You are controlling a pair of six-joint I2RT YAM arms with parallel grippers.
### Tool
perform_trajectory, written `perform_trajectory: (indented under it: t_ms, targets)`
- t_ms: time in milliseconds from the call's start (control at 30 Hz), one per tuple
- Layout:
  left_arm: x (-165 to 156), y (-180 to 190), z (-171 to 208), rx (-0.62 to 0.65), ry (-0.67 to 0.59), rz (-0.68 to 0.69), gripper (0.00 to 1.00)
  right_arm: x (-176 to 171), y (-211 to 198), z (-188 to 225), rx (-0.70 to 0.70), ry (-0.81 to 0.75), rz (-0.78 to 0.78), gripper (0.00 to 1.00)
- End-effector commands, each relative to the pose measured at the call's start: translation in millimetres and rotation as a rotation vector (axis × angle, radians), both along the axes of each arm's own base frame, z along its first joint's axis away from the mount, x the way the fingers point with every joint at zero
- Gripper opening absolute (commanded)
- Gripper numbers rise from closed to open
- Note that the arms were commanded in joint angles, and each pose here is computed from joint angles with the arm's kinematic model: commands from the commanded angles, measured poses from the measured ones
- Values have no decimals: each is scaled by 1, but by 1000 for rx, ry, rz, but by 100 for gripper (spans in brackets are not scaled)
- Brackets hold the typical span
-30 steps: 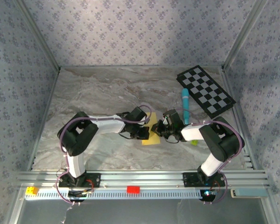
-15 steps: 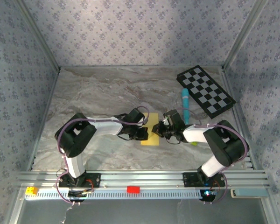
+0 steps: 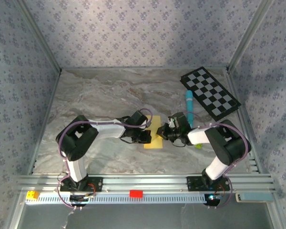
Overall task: Fold a paper plane with a square sheet of paper (pick it up from the middle)
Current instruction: Fold the triangle a second time at the center of the table.
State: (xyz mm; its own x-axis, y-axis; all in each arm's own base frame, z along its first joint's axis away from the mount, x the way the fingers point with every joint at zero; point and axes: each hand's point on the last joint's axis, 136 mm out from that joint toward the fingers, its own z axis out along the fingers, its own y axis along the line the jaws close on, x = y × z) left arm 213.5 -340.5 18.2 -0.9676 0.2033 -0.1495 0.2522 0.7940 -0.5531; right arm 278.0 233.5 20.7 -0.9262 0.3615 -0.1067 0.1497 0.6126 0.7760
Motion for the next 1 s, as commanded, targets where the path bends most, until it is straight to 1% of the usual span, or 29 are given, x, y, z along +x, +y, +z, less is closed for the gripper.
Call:
perform_trajectory:
  t_ms: [0,100,167,267,367,567,667,800,967]
  targets:
    - [-24,39,-34,164,102,16,0,8,-31,-18,-61,34,-101,0]
    - [-23,38,-33,160,101,17,0,15,-28,-2,-18,-6,-104,0]
    - [-23,37,-32,156,100,17,0,16,-20,14,2,-54,-67,2]
    - [-22,37,-31,153,98,20,0,10,-9,32,-15,-110,-11,3]
    - [-22,36,-30,148,96,22,0,2,2,36,-23,-122,34,4]
    - [-21,33,-26,135,89,24,0,-5,10,15,-30,-68,46,3]
    - [-19,30,-20,112,84,27,0,-8,1,-5,-63,-10,7,0]
    - [-12,15,4,41,66,33,0,-18,-15,-32,-111,77,-51,0]
    - [2,-6,43,-79,40,67,1,-20,-17,-35,-115,86,-55,0]
